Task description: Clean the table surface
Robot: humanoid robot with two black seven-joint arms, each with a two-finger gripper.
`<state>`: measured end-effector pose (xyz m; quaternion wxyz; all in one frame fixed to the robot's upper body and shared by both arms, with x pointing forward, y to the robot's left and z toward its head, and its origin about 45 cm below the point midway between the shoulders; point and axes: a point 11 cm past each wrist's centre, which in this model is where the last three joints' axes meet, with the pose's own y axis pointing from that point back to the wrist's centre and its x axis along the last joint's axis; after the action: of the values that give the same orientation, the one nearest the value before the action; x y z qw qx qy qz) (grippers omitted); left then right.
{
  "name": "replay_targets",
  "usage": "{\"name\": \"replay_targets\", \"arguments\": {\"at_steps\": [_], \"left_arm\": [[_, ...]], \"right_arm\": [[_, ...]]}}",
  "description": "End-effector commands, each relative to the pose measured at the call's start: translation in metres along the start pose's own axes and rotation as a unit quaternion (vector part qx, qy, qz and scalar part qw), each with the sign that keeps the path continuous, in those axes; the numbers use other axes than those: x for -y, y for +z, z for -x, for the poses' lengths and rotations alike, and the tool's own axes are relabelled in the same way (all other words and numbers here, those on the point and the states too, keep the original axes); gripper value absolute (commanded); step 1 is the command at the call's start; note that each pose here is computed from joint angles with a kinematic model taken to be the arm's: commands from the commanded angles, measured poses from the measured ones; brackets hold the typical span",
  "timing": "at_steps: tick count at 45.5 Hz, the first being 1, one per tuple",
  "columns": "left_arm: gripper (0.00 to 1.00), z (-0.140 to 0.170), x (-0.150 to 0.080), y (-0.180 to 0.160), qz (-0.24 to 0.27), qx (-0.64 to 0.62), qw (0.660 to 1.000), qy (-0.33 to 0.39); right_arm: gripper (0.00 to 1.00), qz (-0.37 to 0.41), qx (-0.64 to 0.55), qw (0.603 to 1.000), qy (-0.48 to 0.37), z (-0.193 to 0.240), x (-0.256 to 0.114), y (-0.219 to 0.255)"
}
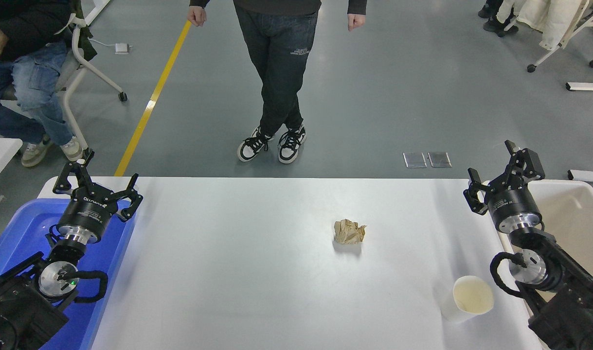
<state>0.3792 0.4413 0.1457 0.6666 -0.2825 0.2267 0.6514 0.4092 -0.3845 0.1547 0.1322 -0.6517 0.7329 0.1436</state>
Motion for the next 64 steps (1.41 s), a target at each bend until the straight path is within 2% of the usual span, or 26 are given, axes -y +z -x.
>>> {"name": "replay_targets", "arguments": {"at_steps": [1, 16, 40, 54, 64], "left_arm": [[1.00, 0.000, 0.000, 0.000, 0.000, 0.000, 1.000, 0.000], [1.00, 0.000, 0.000, 0.000, 0.000, 0.000, 1.000, 0.000], [1.00, 0.000, 0.000, 0.000, 0.000, 0.000, 1.000, 0.000], [1.00, 0.000, 0.000, 0.000, 0.000, 0.000, 1.000, 0.000], [1.00, 0.000, 0.000, 0.000, 0.000, 0.000, 1.000, 0.000]], "right_arm": [[1.00, 0.013, -0.006, 0.999, -0.035, 0.013, 0.000, -0.015], [1.00, 0.043, -0.045, 0.995, -0.074, 0.019, -0.006, -0.037], [1.00, 0.077, -0.217, 0.956, -0.179, 0.029, -0.027, -0.083], [1.00, 0.105, -0.397, 0.881, -0.235, 0.019, -0.037, -0.104], [1.00, 0.144, -0.492, 0.804, -0.301, 0.021, -0.056, -0.088]]}}
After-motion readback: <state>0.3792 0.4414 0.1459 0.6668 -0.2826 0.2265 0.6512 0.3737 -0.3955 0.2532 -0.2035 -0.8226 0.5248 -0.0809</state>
